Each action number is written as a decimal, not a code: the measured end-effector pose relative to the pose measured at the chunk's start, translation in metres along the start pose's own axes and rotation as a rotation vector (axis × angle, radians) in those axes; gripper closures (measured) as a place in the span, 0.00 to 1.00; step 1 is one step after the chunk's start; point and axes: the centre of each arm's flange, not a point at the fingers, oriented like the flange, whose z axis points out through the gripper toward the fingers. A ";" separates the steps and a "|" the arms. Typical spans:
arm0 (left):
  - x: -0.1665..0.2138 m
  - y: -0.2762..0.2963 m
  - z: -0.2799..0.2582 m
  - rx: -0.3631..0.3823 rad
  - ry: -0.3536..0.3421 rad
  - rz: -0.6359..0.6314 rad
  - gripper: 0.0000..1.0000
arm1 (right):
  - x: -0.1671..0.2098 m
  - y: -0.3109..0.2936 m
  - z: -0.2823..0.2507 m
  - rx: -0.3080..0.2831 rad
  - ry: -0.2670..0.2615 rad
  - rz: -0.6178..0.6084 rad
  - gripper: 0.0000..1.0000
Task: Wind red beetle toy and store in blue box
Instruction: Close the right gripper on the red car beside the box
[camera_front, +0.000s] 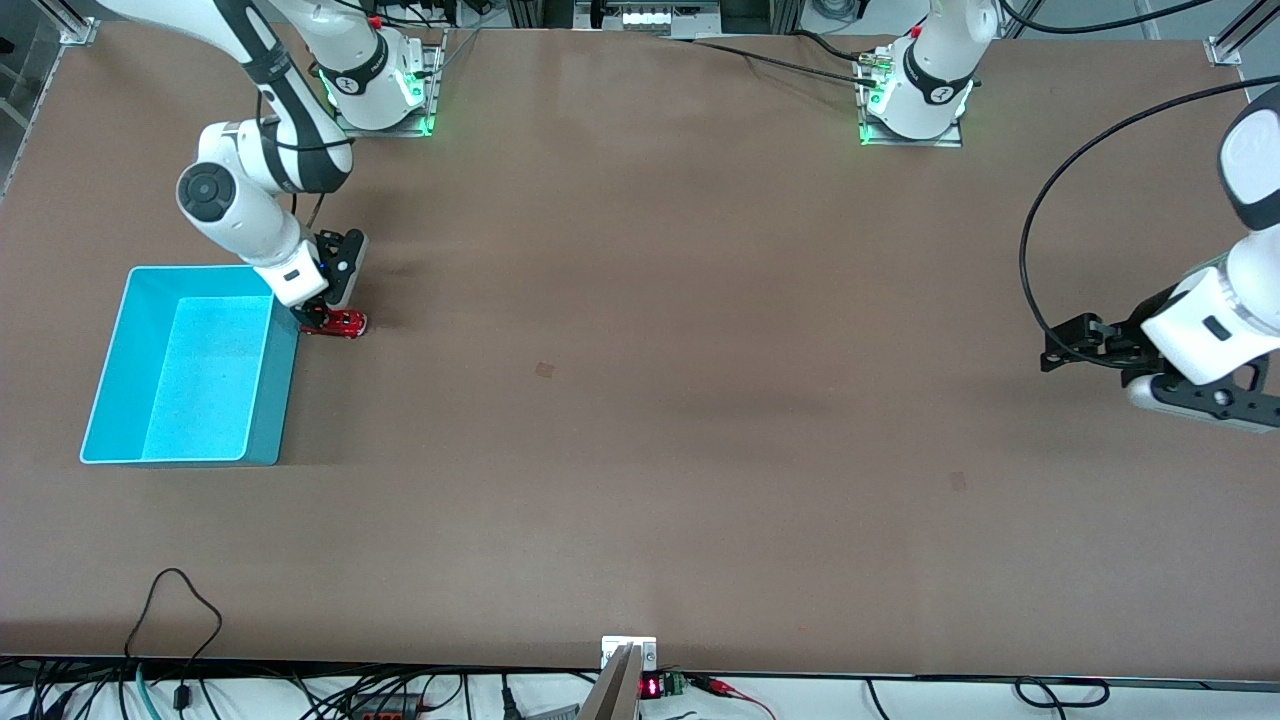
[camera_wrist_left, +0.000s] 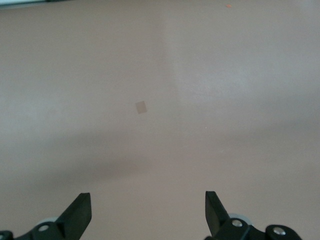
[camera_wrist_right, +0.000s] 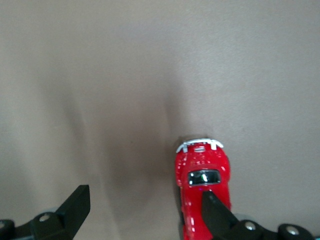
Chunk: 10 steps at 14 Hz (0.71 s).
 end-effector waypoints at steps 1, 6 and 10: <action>0.000 -0.001 -0.007 0.001 0.003 -0.031 0.00 | 0.000 -0.001 -0.002 -0.004 -0.001 0.000 0.00; -0.001 -0.013 -0.024 0.010 0.028 -0.074 0.00 | 0.001 0.008 -0.013 -0.047 0.009 0.000 0.00; -0.001 -0.009 -0.043 0.012 0.064 -0.072 0.00 | 0.004 0.017 -0.021 -0.084 0.011 -0.022 0.00</action>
